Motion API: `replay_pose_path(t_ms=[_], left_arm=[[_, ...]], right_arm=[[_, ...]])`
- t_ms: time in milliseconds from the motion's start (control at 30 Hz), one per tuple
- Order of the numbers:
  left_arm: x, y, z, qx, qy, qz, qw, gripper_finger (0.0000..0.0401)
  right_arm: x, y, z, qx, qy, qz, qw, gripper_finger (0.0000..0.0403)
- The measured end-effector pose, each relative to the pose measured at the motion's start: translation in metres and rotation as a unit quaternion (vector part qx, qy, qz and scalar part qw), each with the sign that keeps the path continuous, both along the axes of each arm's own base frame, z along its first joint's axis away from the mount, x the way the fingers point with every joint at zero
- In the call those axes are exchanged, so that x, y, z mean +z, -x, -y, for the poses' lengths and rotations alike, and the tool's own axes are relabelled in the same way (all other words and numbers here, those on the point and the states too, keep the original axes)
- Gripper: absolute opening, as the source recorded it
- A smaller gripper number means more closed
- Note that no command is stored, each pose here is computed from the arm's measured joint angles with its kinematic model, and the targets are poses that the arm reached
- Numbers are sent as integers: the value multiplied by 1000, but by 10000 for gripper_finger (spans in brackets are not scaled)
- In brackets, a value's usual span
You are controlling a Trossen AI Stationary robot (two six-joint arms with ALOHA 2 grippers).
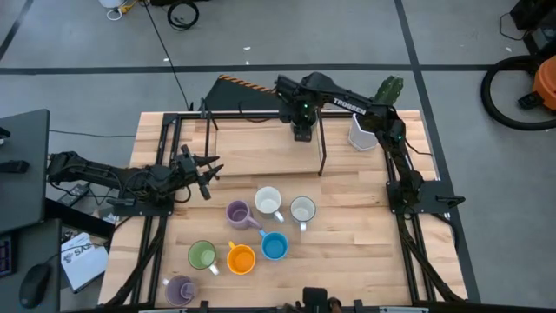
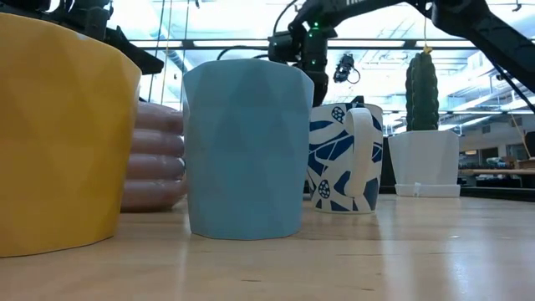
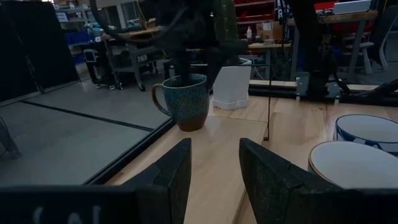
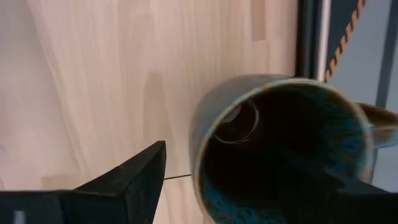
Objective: Place coffee mugs
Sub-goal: Put the blue patterned mug on the shelf
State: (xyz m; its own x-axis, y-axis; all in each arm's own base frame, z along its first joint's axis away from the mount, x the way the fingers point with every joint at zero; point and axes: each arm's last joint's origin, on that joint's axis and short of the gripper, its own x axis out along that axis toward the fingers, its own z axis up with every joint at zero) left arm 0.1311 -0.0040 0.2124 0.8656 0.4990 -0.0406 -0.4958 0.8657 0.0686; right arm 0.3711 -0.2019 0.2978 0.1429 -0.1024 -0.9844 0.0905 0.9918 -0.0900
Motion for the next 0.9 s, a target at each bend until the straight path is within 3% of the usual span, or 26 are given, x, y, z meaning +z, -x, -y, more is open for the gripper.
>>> replay_pose_path(t_ms=[900], left_arm=[[0, 0, 0, 0, -1, -2, 1000, 141]], right_arm=[[-9, -2, -20, 21, -36, -38, 998, 256]])
